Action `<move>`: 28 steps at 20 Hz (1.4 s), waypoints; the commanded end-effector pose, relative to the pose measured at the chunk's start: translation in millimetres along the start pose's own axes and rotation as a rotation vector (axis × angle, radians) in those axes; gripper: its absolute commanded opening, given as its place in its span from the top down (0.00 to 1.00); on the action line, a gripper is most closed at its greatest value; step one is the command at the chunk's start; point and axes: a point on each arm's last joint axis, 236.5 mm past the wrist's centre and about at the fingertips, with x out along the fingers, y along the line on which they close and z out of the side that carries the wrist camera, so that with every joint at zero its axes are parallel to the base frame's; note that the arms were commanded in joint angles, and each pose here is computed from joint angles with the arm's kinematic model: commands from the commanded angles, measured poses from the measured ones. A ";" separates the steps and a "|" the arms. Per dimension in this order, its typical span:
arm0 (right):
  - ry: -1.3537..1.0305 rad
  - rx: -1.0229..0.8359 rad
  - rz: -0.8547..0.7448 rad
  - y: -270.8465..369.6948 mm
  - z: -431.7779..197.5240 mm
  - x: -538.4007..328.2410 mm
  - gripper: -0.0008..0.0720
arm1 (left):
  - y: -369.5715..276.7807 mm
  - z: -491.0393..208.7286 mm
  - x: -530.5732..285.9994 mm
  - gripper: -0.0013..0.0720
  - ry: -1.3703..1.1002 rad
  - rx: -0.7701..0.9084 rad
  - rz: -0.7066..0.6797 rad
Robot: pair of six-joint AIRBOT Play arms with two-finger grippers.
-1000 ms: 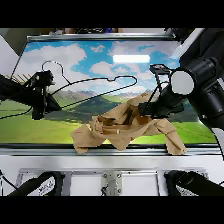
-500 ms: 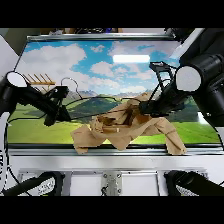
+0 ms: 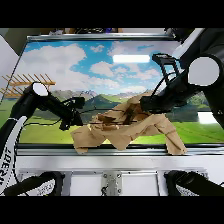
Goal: Fold the clothes and pants, and hang the long-sleeved shirts on hangers.
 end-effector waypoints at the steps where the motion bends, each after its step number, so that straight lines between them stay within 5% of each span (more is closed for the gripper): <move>1: 0.016 -0.035 0.048 11.4 -3.6 -1.2 0.97 | 5.5 8.7 12.1 0.96 -0.012 0.017 0.001; 28: -0.104 -0.180 0.475 175.5 56.6 26.6 0.97 | 7.3 24.9 13.0 0.96 -0.087 -0.013 0.002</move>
